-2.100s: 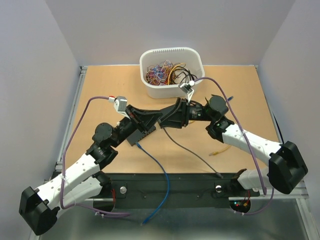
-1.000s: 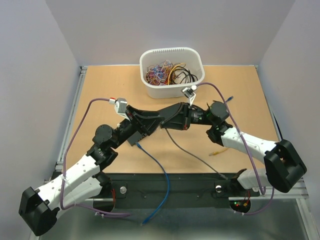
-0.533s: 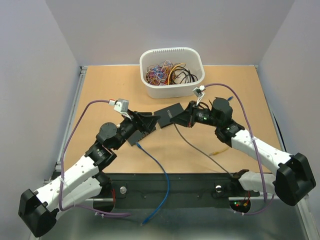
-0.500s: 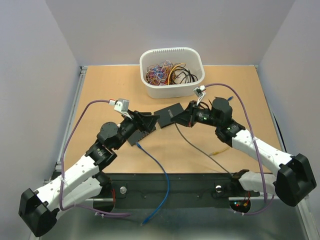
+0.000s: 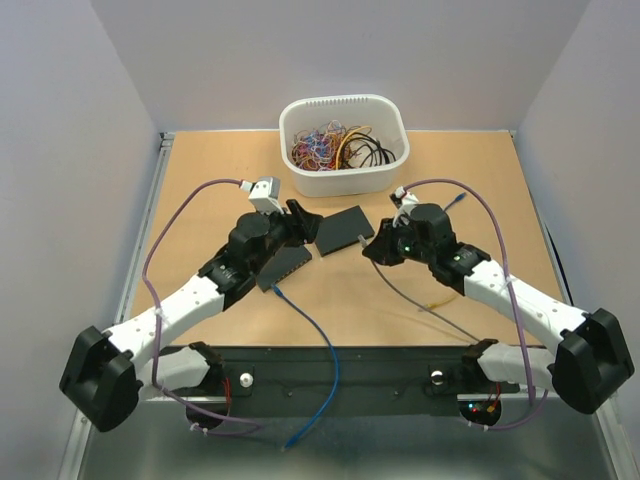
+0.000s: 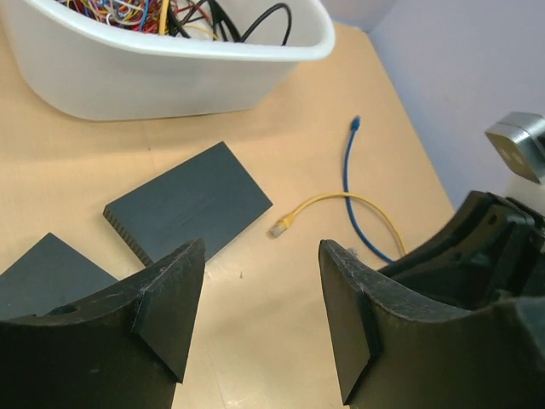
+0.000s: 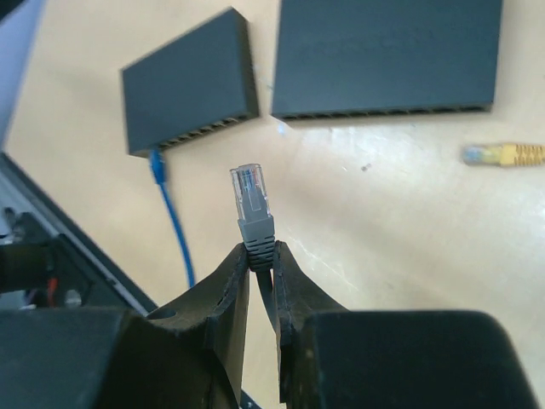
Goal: Insert the plug into the switch port
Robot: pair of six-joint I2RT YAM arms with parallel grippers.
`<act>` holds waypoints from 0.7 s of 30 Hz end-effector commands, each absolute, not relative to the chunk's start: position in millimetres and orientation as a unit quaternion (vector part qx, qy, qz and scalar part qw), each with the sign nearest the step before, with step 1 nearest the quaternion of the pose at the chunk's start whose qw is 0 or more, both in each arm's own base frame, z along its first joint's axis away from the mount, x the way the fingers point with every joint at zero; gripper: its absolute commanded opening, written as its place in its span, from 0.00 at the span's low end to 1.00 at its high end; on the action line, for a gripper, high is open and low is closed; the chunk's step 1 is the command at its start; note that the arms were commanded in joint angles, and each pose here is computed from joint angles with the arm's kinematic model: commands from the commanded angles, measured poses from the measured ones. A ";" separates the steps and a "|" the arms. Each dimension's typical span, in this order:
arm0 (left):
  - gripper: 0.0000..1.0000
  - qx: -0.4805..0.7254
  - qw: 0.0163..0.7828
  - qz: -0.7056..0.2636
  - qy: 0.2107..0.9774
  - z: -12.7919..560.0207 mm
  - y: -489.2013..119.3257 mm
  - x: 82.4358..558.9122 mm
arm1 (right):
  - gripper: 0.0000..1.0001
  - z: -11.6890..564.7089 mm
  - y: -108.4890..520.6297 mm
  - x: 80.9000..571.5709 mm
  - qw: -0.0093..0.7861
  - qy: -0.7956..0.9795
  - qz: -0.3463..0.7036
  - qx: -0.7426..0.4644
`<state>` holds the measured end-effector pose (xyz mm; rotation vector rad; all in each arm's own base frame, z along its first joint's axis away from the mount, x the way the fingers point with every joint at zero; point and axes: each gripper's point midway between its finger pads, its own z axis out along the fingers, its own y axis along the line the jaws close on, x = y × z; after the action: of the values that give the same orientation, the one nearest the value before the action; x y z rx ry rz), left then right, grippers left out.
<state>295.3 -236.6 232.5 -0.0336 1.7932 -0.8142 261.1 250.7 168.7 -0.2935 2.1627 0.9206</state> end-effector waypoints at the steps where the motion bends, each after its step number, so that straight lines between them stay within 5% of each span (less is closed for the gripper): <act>1: 0.66 -0.011 0.553 -0.341 0.760 230.0 -242.8 322.8 | 0.00 152.2 241.2 267.3 0.386 0.871 0.279 -0.121; 21: 0.62 0.075 0.491 -0.370 0.785 141.0 -272.0 427.6 | 0.00 80.6 252.2 273.0 0.327 0.919 0.169 -0.142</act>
<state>405.9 -267.2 132.1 0.1010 1.9616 -0.8975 261.6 241.7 64.5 -0.3573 2.4650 0.4549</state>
